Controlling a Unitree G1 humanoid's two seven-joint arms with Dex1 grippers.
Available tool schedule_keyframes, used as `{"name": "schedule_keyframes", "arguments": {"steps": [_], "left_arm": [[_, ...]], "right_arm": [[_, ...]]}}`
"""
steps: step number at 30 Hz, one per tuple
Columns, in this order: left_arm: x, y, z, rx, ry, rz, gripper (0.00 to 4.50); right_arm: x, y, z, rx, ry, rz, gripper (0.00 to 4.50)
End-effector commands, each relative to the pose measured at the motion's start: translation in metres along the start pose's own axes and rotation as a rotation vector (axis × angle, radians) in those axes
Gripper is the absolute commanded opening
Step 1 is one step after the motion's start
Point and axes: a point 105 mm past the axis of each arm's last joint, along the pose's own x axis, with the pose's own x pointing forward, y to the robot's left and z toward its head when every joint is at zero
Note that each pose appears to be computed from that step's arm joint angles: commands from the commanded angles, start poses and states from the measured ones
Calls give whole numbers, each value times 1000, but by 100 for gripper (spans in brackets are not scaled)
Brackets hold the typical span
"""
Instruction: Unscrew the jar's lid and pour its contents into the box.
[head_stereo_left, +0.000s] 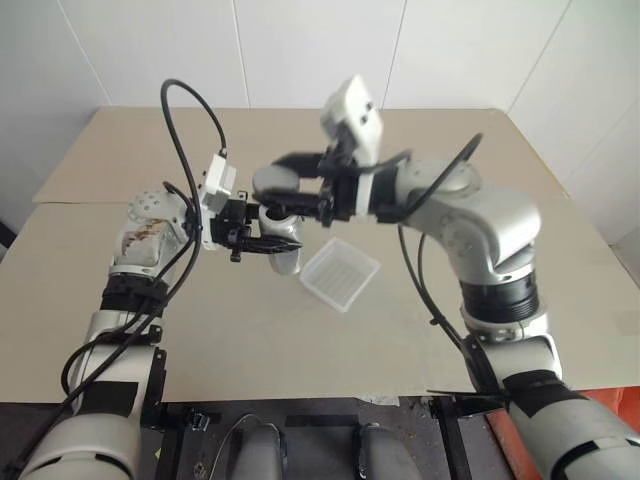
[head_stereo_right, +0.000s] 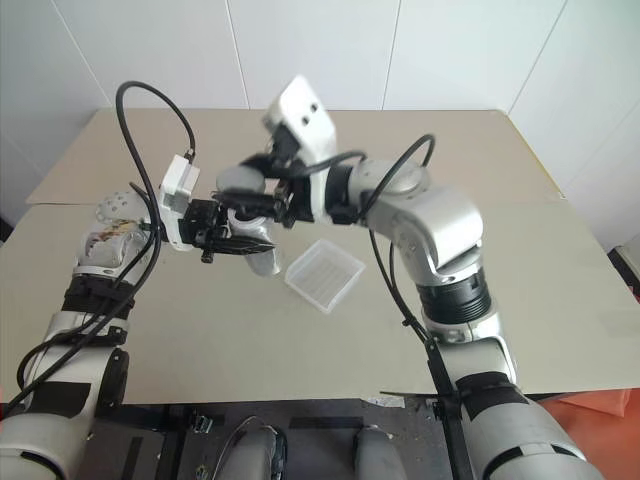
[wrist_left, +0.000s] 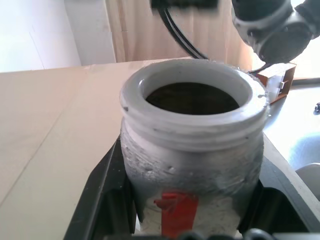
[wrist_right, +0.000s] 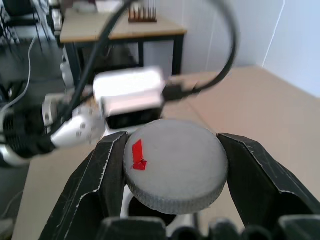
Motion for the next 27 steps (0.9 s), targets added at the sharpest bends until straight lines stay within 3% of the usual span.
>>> {"name": "schedule_keyframes", "arguments": {"steps": [1, 4, 7, 10, 15, 18, 23, 27], "left_arm": [[-1, 1, 13, 59, -9, 7, 201], [-4, 4, 14, 65, -14, 34, 201], [-2, 11, 20, 101, -27, 81, 201], [-2, 15, 23, 118, -26, 106, 201], [1, 20, 20, 122, -23, 140, 201], [4, 23, 21, 129, -28, 168, 201], [14, 47, 21, 336, 63, 379, 201], [31, 64, 15, 801, 308, 530, 201]], "right_arm": [[-34, -34, 4, -39, -11, -192, 278], [-66, -60, -23, 0, 36, -369, 278], [-121, -77, -84, 73, 143, -585, 278], [-151, -75, -134, 133, 267, -688, 278], [-169, -58, -204, 160, 522, -730, 438], [-174, -53, -194, 103, 554, -672, 447], [-176, -34, -118, 143, 434, -439, 447], [-163, -10, -93, 221, 405, -278, 447]]}}
